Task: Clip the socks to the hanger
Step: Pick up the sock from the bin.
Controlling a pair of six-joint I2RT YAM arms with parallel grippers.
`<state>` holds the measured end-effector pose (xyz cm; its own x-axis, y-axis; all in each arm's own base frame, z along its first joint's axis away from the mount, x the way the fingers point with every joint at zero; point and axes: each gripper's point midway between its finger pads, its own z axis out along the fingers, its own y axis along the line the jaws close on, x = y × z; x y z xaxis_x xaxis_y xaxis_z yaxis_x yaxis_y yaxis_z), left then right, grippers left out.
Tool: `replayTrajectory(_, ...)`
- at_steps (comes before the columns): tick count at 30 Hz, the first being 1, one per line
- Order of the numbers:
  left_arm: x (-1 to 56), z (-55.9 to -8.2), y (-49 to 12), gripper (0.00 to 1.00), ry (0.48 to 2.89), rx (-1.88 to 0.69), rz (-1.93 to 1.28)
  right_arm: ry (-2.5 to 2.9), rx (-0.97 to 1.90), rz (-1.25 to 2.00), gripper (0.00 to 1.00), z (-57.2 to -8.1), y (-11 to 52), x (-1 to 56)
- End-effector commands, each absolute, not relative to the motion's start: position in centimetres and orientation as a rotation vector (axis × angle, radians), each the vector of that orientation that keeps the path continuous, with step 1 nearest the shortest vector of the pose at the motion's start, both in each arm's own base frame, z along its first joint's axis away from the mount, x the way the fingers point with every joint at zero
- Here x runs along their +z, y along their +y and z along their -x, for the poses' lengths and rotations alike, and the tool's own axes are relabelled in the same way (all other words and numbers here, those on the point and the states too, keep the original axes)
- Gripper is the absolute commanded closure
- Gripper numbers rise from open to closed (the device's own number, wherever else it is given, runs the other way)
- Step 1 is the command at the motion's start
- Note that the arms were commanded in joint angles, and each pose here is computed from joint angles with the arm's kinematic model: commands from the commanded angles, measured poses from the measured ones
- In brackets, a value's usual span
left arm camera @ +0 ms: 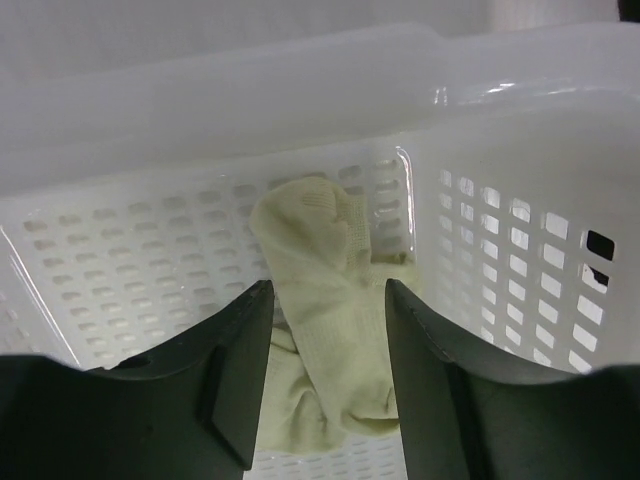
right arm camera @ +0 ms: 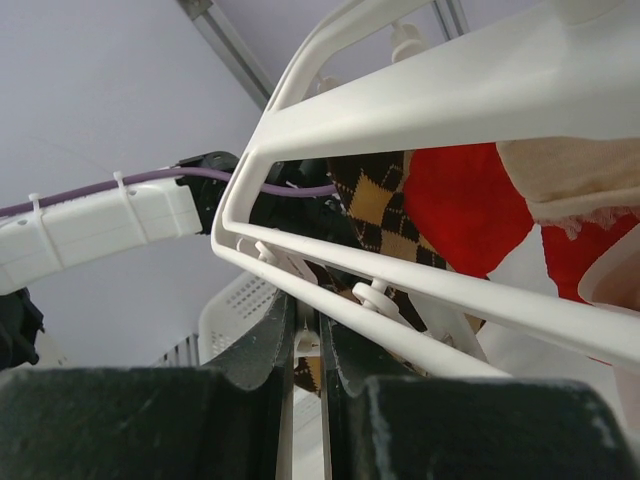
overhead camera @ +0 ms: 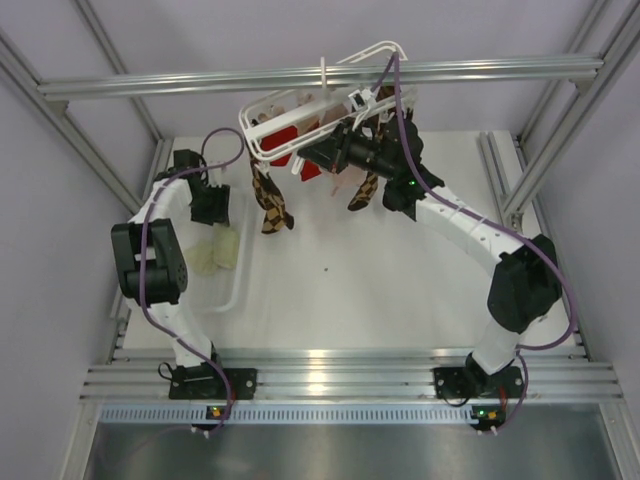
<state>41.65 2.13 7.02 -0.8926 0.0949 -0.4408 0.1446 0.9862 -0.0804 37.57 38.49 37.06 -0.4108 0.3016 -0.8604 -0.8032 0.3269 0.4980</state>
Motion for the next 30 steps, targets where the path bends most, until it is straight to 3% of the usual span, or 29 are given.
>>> replayTrajectory(1,9.4,-42.0,1.6,0.46,2.603,-0.2,-0.244,1.469,1.286,0.435,1.0,-39.3,37.7,39.5)
replayTrajectory(6,8.9,-41.7,1.0,0.45,2.572,-0.234,-0.302,1.471,1.29,0.438,1.0,-39.4,37.9,39.5)
replayTrajectory(13,8.1,-42.4,0.9,0.44,2.447,-0.265,-0.641,1.483,1.288,0.447,1.0,-39.4,38.0,39.4)
replayTrajectory(22,6.1,-41.2,1.8,0.45,2.46,-0.302,-0.88,1.485,1.274,0.45,1.0,-39.3,37.7,39.4)
replayTrajectory(30,3.7,-41.8,2.1,0.45,2.426,-0.324,-0.966,1.494,1.273,0.45,1.0,-39.3,37.8,39.1)
